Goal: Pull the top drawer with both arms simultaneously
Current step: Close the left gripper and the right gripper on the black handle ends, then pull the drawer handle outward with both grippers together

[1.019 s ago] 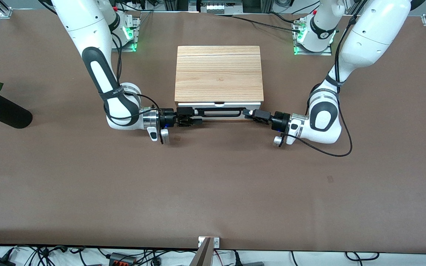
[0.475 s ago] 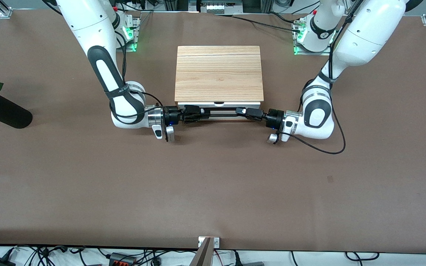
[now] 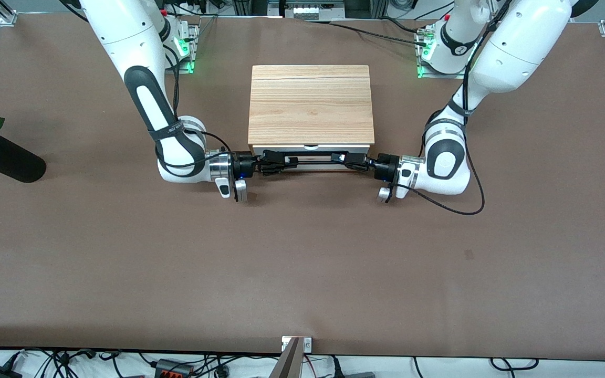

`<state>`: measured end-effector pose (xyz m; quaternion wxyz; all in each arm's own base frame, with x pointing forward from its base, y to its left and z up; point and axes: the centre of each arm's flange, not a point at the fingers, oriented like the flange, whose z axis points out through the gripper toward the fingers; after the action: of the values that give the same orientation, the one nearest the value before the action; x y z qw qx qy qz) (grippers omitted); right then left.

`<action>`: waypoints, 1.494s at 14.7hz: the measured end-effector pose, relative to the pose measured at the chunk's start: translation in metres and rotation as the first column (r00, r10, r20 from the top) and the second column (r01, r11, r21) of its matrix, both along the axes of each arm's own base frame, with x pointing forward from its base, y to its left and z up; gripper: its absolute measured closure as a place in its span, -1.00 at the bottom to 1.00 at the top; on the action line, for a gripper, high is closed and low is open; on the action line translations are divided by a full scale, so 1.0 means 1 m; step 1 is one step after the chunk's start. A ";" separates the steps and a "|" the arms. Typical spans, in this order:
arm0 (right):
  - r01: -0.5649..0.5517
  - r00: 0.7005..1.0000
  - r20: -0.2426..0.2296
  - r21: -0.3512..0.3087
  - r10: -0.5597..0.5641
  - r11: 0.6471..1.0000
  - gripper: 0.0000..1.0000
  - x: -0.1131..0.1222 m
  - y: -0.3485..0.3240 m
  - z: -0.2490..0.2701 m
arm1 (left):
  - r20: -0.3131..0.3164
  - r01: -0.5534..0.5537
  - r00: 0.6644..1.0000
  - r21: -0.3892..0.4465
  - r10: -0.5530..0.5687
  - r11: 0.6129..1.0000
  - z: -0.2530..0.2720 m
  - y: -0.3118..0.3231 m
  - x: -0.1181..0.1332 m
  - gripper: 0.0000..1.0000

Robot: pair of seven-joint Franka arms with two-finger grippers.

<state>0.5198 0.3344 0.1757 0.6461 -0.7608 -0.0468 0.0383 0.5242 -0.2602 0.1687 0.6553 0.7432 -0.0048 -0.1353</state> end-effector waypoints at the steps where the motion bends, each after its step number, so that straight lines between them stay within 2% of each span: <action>1: 0.002 1.000 -0.002 0.003 -0.002 1.000 0.59 0.000 0.000 -0.001 | 0.021 0.002 1.000 -0.004 -0.002 1.000 -0.001 0.000 0.000 0.57; 11: 0.017 1.000 0.010 -0.001 -0.017 1.000 0.59 0.006 -0.001 0.001 | 0.050 -0.006 0.999 -0.005 0.006 1.000 0.000 0.000 0.008 0.59; 18: 0.048 0.997 0.055 0.016 -0.048 0.999 0.59 0.046 -0.002 -0.004 | 0.110 -0.059 0.992 0.020 0.057 0.998 0.004 0.002 0.045 0.59; 22: 0.054 0.996 0.069 0.025 -0.055 0.998 0.59 0.058 -0.002 -0.005 | 0.137 -0.073 0.988 0.024 0.069 0.997 0.006 0.002 0.055 0.63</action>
<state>0.5778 0.3320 0.1711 0.6535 -0.7553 -0.0490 -0.0065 0.5791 -0.2584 0.1751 0.6469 0.7598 -0.0213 -0.0609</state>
